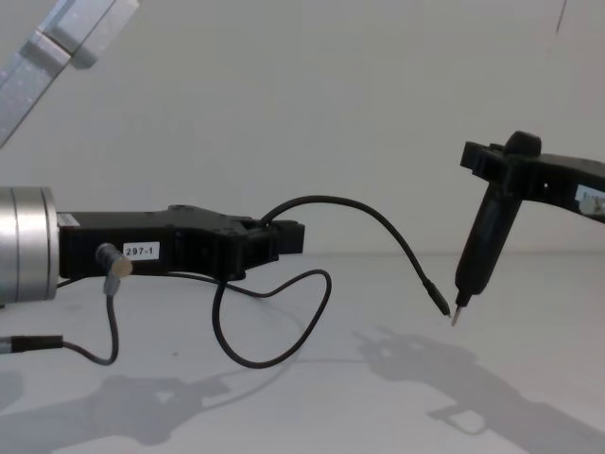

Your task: Pick up the data cable with the one hand.

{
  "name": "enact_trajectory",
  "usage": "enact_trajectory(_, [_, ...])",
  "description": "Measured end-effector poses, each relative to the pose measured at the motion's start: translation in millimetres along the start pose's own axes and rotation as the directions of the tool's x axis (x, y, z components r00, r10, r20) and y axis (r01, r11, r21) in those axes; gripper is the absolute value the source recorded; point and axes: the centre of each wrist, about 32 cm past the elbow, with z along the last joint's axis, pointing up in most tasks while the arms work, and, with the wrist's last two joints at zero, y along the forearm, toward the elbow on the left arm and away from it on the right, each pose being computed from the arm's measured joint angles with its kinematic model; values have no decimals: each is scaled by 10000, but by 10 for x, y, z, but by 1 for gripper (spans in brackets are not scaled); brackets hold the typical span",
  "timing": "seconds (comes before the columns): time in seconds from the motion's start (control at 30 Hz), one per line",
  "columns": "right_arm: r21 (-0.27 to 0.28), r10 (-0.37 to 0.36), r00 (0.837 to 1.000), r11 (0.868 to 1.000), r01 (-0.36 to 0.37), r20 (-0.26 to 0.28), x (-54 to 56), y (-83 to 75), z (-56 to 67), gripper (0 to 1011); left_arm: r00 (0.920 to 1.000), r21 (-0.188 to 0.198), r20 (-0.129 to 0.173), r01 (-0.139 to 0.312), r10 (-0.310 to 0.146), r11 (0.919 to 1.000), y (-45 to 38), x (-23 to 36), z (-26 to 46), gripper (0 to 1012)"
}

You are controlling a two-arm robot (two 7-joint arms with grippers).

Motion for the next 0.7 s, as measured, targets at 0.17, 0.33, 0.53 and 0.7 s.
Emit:
enact_trajectory(0.17, [69,48,10000,10000,-48,-20,-2,7,9,251,10000,1,0,0,0,10000,0,0,0,35])
enact_trajectory(0.33, [207,56,10000,9998,-55,-61,-2,20,19,251,10000,1,-1,0,0,10000,0,0,0,35])
enact_trajectory(0.53, [358,18,9999,9994,-14,-106,11,39,29,251,10000,1,-1,-1,1,10000,0,0,0,35])
enact_trajectory(0.7, [441,-23,9999,9990,28,-132,22,51,38,251,10000,1,0,0,0,10000,0,0,0,35])
